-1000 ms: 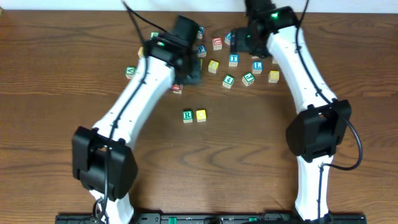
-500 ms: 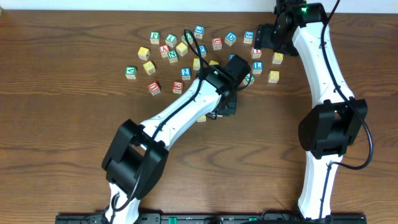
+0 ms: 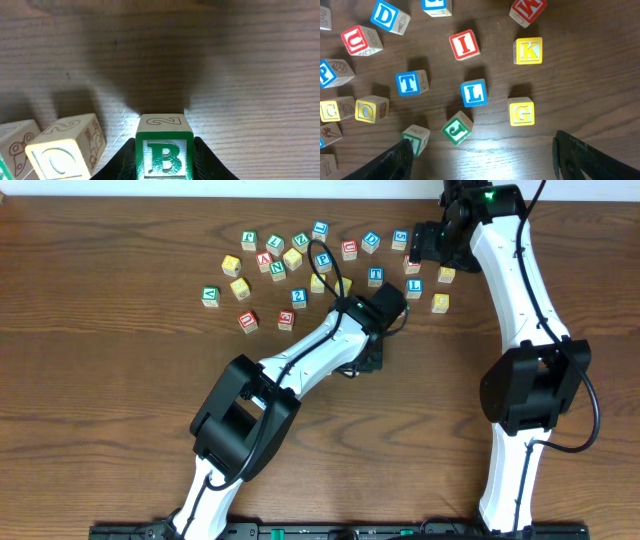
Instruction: Spell out ROBOT
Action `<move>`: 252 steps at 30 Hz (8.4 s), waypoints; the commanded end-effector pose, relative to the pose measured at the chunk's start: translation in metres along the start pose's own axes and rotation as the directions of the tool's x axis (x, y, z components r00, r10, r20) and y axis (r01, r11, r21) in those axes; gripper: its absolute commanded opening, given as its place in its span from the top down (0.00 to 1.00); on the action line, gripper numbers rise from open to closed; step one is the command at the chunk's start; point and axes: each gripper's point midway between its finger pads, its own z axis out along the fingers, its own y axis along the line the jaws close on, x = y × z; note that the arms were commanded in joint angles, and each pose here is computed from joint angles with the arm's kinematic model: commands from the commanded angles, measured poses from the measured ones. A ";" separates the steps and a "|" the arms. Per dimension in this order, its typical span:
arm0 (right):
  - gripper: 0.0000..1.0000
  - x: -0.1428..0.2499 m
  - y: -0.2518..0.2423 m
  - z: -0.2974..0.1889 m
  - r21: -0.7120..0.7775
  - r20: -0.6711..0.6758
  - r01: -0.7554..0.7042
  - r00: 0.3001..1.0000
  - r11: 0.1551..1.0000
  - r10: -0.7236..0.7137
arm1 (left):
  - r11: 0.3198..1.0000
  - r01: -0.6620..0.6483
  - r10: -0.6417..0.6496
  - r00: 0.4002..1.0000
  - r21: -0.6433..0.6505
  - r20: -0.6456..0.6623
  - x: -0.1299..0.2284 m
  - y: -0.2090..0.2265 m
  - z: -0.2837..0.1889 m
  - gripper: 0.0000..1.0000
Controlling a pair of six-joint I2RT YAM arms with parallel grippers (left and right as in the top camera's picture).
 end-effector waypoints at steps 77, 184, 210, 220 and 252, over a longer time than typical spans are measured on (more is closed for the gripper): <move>0.01 0.009 -0.117 -0.151 0.054 0.126 0.015 0.992 0.998 -0.022 | 0.949 0.315 -0.267 0.824 -0.013 0.499 -0.022 0.296 -0.285 0.33; 0.01 0.004 -0.136 -0.153 0.068 0.147 -0.026 0.989 0.997 0.016 | 0.908 0.413 -0.358 0.850 -0.067 0.386 -0.016 0.335 -0.251 0.01; 0.01 0.004 -0.136 -0.153 0.068 0.147 -0.026 0.989 0.997 0.016 | 0.908 0.413 -0.358 0.850 -0.067 0.386 -0.016 0.335 -0.251 0.01; 0.01 0.004 -0.136 -0.153 0.068 0.148 -0.026 0.989 0.997 0.016 | 0.908 0.413 -0.358 0.850 -0.067 0.386 -0.016 0.335 -0.251 0.01; 0.01 0.004 -0.136 -0.153 0.069 0.148 -0.026 0.989 0.997 0.016 | 0.908 0.414 -0.360 0.849 -0.065 0.387 -0.016 0.335 -0.251 0.03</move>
